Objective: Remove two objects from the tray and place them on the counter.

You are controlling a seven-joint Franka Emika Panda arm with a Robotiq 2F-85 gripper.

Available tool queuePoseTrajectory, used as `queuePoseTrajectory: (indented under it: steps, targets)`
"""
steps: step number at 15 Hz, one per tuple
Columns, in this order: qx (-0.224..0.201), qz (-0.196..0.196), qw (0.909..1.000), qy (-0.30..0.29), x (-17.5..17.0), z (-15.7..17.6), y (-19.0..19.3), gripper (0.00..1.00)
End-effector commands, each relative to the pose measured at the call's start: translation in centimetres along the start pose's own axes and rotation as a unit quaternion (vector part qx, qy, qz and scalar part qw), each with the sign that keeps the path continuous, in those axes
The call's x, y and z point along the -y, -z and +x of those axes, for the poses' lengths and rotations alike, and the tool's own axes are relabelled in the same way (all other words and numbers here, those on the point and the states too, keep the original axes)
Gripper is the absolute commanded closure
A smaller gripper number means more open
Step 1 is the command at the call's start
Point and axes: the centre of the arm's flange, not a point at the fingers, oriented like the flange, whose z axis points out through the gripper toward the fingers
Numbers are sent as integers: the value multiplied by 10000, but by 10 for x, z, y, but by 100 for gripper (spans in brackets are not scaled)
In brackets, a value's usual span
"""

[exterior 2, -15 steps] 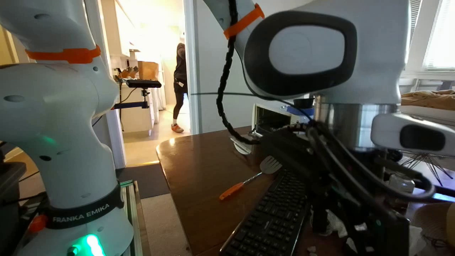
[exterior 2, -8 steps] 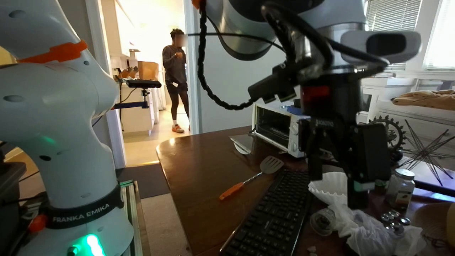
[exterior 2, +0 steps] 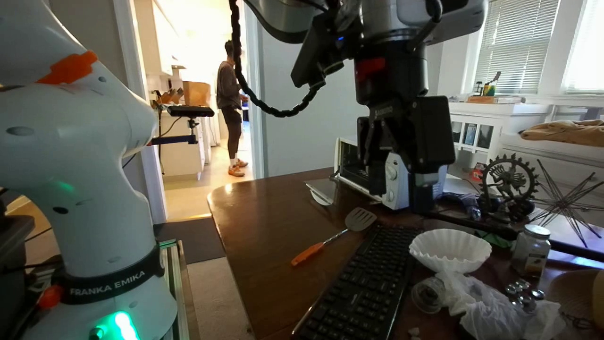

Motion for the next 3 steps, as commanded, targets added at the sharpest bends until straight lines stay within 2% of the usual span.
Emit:
queuePoseTrajectory:
  steps: [1, 3]
  targets:
    - [0, 4, 10000, 11, 0, -1, 0, 0]
    - [8, 7, 10000, 21, 1, -2, -1, 0]
